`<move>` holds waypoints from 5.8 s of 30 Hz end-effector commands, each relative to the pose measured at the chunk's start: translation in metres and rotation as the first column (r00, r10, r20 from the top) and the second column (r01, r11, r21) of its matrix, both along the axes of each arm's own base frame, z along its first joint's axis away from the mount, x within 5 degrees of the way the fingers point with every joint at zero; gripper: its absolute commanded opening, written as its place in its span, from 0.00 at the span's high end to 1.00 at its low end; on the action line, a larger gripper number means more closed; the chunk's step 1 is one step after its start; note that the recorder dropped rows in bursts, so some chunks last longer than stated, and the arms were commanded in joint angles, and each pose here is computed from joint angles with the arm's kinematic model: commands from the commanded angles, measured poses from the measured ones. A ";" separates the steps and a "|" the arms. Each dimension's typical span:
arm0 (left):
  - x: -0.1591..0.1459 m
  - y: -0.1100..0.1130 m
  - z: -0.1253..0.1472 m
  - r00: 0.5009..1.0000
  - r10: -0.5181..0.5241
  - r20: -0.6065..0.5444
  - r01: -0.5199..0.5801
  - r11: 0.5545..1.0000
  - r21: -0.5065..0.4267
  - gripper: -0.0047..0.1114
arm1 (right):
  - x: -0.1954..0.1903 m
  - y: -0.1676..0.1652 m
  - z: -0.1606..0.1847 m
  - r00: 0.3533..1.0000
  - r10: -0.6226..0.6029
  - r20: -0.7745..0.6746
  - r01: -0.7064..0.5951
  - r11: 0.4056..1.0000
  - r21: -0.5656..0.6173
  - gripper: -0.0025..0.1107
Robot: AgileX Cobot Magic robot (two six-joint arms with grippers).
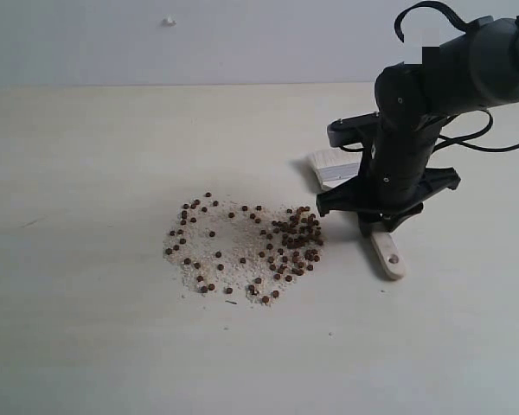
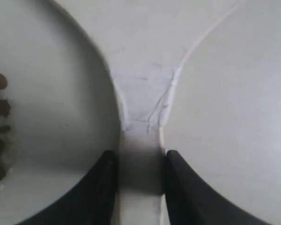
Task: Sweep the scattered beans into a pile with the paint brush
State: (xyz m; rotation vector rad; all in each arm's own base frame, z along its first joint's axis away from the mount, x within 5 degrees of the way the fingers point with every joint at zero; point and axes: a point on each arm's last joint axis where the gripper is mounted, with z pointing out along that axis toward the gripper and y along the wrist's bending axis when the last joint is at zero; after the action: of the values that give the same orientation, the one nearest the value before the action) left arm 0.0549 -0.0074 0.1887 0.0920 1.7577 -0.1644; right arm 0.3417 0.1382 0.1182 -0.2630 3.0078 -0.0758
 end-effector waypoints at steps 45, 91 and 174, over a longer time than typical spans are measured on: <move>0.000 0.000 0.001 1.000 -0.005 0.009 0.005 1.000 -0.005 0.96 | -0.003 -0.003 0.008 1.000 0.018 -0.007 -0.018 0.999 -0.029 0.98; -0.016 -0.035 0.072 0.621 -0.371 0.691 0.294 0.927 0.233 0.96 | -0.019 -0.012 0.121 0.964 0.253 -0.086 -0.260 0.962 -0.085 0.98; 0.176 -0.393 -0.094 0.294 -0.953 0.069 0.942 0.301 0.149 0.07 | -0.014 -0.002 0.132 0.971 0.235 -0.036 -0.235 0.972 0.006 0.98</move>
State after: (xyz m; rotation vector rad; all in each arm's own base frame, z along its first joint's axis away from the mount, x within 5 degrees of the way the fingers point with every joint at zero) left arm 0.2317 -0.3967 0.0903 1.2538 1.3406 -0.9288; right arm 0.3265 0.1345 0.2480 -0.6263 3.0056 -0.0568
